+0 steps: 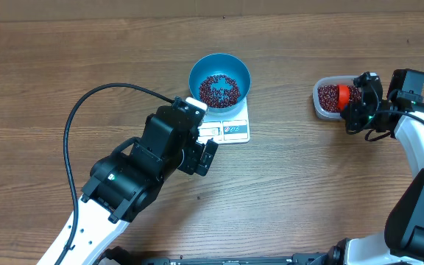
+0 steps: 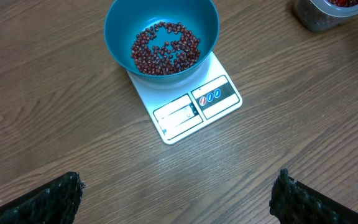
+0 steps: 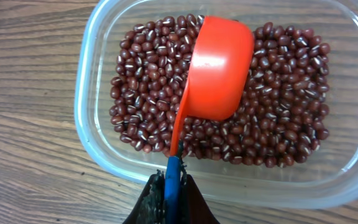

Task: Scoop item into bowl and weigh 150g on scale
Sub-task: 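Lower the red scoop into the bean tub with the right gripper, then drag the red scoop through the beans to fill it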

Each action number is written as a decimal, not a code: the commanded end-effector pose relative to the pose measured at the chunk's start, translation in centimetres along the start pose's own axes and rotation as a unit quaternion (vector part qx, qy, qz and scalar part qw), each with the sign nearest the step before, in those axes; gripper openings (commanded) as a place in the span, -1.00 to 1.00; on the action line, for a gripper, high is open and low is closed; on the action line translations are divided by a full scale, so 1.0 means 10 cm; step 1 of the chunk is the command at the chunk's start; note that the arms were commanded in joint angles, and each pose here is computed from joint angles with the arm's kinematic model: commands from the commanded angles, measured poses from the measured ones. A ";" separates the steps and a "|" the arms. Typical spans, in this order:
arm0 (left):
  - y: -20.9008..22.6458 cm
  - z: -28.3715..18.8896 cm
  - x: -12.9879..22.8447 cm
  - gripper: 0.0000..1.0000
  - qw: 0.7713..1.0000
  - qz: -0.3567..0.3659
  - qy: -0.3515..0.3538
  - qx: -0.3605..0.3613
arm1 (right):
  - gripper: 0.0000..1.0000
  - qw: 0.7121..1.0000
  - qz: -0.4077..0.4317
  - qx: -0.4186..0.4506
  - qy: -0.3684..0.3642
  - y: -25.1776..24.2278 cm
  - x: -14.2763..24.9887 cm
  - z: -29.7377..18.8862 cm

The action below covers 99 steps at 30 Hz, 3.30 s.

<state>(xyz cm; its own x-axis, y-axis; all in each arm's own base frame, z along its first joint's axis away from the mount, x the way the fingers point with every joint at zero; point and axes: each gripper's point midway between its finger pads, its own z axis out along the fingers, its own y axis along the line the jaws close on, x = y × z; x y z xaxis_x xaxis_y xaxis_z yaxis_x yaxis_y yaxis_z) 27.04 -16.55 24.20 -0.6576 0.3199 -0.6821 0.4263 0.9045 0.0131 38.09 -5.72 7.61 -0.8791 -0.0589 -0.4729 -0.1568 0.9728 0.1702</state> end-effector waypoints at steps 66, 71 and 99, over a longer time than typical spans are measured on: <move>0.03 0.00 -0.03 0.99 1.000 0.006 -0.003 -0.006 | -0.93 0.985 0.107 -0.128 -0.036 0.17 -0.06 -0.04; 0.03 0.00 -0.03 0.99 1.000 0.006 -0.003 -0.006 | -0.93 0.984 0.108 -0.138 -0.040 0.19 -0.07 -0.06; 0.03 0.00 -0.03 0.99 1.000 0.006 -0.003 -0.006 | -0.93 0.949 0.185 -0.222 -0.127 -0.13 -0.13 -0.48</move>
<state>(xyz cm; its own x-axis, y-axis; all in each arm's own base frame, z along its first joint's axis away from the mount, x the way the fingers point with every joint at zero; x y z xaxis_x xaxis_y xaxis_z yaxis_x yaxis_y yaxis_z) 27.03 -16.54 24.18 -0.6579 0.3205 -0.6815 0.4266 0.9043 0.0135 37.28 -7.93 11.19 -0.8004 0.3522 -0.4850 -0.0572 0.7606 0.6467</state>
